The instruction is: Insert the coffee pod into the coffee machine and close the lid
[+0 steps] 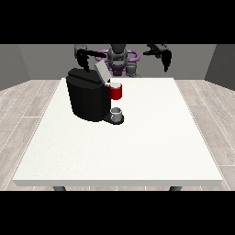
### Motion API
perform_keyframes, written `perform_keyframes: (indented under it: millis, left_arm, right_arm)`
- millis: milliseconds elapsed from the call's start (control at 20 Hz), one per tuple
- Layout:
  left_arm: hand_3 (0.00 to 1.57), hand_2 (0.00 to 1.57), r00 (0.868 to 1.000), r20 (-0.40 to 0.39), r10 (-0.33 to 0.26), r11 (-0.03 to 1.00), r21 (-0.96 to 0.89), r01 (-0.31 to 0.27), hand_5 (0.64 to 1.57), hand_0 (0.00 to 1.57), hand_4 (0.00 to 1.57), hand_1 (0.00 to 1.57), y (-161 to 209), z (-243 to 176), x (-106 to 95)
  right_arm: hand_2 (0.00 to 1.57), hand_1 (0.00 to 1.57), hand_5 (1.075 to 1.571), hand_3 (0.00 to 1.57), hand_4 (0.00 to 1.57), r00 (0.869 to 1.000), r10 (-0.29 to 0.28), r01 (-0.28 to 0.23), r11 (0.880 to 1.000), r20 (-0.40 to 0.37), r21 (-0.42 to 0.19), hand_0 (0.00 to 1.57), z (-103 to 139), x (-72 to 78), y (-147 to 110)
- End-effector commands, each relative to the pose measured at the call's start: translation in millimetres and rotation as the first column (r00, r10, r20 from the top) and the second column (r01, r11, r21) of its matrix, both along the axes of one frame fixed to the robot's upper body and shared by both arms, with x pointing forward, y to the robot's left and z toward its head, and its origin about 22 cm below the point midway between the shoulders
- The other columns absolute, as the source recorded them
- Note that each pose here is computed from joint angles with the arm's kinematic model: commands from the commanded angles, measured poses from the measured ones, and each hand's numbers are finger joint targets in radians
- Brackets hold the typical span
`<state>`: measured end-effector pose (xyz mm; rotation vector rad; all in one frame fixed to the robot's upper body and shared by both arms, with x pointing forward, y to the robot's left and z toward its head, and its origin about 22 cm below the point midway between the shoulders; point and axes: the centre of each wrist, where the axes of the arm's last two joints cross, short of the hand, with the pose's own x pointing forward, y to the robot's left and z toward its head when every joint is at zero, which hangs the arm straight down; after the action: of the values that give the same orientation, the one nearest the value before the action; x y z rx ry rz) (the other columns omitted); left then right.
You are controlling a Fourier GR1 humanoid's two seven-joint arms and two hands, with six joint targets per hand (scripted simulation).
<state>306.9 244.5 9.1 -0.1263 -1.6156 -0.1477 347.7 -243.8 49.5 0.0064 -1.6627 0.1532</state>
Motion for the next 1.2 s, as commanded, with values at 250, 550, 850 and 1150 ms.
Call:
perform_keyframes:
  millis: [250,550,850,1150]
  left_arm:
    - [0.0,0.0,0.998,0.043,0.035,0.999,-0.003,-0.035,1.571,0.0,0.0,0.0,24.1,18.0,-5.8]
    - [0.0,0.0,0.997,0.053,0.061,0.998,0.014,-0.062,1.571,0.0,0.0,0.0,21.1,5.3,-12.1]
    - [0.0,0.0,0.995,0.084,0.052,0.998,0.041,-0.056,1.571,0.0,0.0,0.0,25.1,26.5,-0.7]
    - [0.0,0.0,0.995,0.062,0.076,0.996,0.031,-0.078,1.571,0.0,0.0,0.0,34.4,3.8,-11.4]
  right_arm:
    - [0.0,0.0,1.571,0.0,0.0,0.999,0.048,-0.048,0.996,0.005,-0.069,0.0,-0.9,15.5,15.6]
    - [0.0,0.0,1.571,0.0,0.0,0.997,0.068,-0.066,0.996,0.03,-0.067,0.0,24.0,32.3,22.0]
    - [0.0,0.0,1.571,0.0,0.0,0.993,0.091,-0.085,0.994,0.074,-0.073,0.0,13.6,35.6,29.0]
    - [0.0,0.0,1.571,0.0,0.0,0.99,0.133,-0.129,0.988,0.042,-0.087,0.0,24.0,39.1,48.6]
